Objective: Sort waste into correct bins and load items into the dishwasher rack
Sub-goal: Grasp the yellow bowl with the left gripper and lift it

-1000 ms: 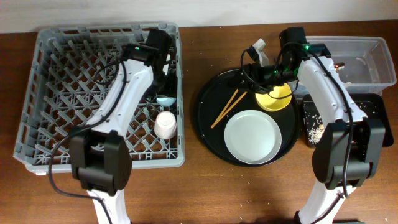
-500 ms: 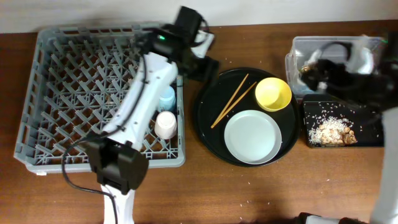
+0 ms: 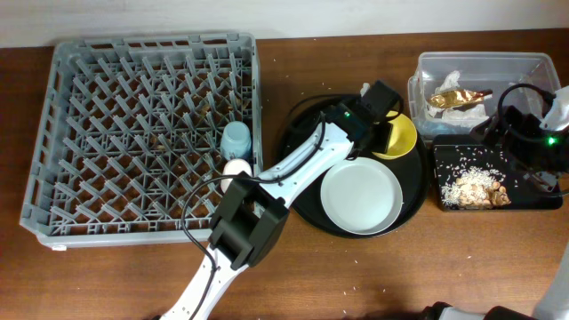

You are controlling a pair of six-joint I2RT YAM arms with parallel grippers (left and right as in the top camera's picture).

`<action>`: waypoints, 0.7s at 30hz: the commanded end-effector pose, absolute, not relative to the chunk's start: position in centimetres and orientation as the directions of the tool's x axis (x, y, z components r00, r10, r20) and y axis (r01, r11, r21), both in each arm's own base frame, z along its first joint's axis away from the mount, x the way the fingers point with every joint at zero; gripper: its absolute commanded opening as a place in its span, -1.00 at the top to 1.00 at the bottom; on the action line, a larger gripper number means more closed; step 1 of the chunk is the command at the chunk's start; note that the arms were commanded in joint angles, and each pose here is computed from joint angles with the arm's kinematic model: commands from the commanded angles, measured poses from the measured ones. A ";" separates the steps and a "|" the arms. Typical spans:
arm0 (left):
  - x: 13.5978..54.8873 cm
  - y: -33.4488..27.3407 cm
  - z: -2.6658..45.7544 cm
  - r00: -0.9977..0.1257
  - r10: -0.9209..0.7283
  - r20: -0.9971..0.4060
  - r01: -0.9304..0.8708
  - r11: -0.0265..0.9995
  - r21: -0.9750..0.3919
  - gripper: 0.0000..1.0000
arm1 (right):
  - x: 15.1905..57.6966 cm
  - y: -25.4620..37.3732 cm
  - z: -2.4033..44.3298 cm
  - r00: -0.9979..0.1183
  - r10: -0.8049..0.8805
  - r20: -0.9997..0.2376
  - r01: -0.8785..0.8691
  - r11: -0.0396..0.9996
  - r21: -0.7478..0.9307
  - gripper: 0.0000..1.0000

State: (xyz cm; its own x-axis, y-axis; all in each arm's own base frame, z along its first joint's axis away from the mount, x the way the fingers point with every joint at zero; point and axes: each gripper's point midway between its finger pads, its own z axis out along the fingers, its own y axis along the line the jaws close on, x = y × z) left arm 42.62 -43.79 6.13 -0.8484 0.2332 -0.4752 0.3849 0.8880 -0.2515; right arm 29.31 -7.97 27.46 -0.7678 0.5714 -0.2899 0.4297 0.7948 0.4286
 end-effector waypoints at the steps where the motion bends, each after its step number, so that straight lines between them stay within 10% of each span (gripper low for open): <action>1: 42.7 -43.8 4.3 -0.860 0.219 -0.461 0.358 0.902 -0.241 0.04 | 29.1 -8.1 27.7 -0.770 0.559 -0.308 0.421 0.807 0.414 -0.97; 12: 42.4 -44.1 3.4 -0.870 0.207 -0.447 0.343 0.906 -0.247 0.33 | 29.1 -8.1 27.7 -0.770 0.559 -0.309 0.420 0.808 0.413 -0.97; 21: 42.4 -43.9 2.7 -0.874 0.209 -0.438 0.338 0.910 -0.241 0.99 | 29.0 -8.4 27.6 -0.768 0.560 -0.311 0.432 0.811 0.394 -0.98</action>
State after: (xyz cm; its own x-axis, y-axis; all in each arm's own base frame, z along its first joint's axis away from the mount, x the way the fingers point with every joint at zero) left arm 42.75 -44.34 4.39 -0.8657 0.1920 -0.4622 0.3432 0.8999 -0.2691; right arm 29.21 -8.25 27.34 -0.7678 0.5695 -0.2936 0.4361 0.8002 0.4118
